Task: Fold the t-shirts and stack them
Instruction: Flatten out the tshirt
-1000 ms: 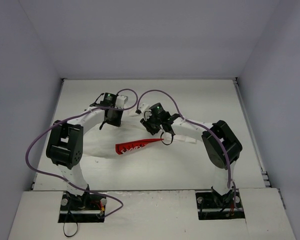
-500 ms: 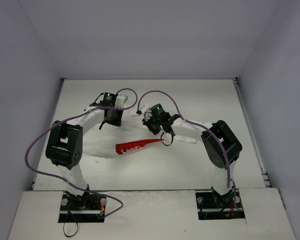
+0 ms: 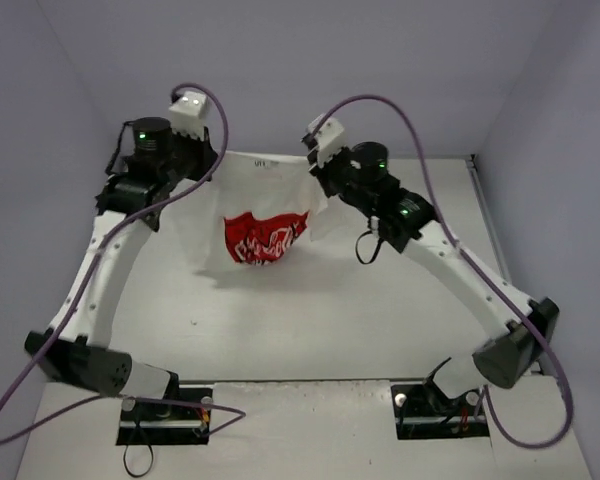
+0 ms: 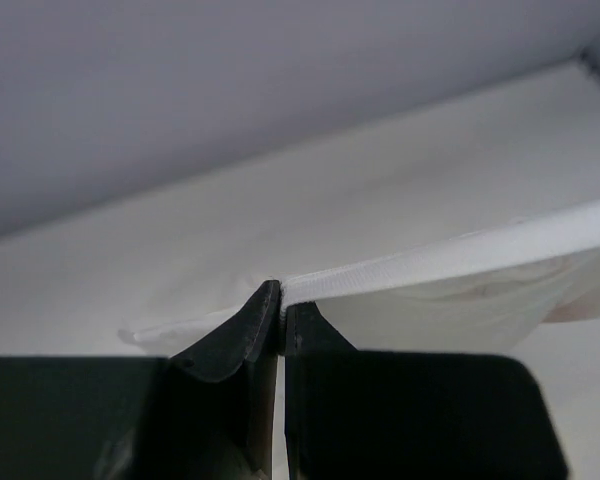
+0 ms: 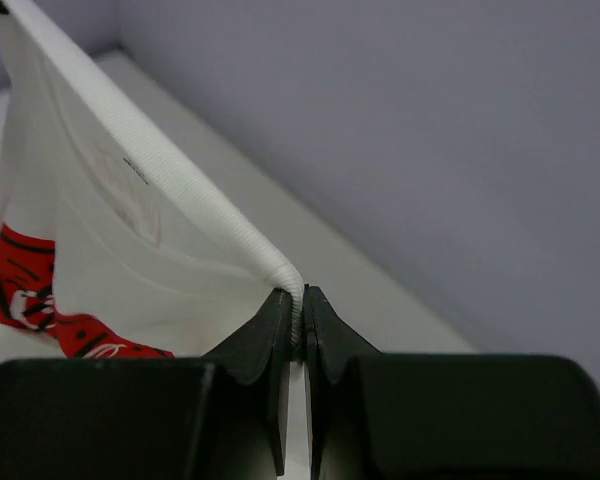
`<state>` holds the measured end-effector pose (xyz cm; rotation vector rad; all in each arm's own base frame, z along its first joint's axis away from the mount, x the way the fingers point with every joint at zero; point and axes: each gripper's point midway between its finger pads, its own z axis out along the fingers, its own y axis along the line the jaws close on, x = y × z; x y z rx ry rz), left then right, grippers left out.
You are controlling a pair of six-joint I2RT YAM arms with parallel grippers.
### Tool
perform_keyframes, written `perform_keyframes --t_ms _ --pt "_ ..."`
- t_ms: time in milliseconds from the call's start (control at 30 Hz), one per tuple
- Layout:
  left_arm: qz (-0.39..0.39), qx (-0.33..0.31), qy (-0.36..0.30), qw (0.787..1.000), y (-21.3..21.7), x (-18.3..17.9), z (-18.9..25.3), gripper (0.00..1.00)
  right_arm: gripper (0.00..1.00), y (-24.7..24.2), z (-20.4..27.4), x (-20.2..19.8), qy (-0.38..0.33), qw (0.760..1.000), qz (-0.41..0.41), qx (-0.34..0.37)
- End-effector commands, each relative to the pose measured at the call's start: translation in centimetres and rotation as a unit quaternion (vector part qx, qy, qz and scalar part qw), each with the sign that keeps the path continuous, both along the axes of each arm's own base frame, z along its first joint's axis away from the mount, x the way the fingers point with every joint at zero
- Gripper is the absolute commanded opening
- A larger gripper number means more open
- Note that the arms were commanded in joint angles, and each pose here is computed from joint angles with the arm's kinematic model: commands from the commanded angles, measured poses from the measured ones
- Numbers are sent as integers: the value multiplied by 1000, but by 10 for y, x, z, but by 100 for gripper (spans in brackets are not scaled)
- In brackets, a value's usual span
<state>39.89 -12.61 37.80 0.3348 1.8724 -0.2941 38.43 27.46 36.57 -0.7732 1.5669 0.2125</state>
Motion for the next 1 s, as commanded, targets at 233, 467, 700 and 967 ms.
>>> perform_keyframes --t_ms 233,467,700,967 --pt "33 -63 -309 948 49 -147 250 0 0 -71 238 -88 -240 964 4 118" --pt "-3 -88 -344 935 49 -199 268 0 0 -92 271 -139 -277 947 42 158" --pt "-18 -97 -360 928 46 -210 281 0 0 -105 299 -152 -316 935 35 159" --pt "-4 -97 -346 933 33 -145 294 0 0 -95 322 -81 -337 931 -68 123"
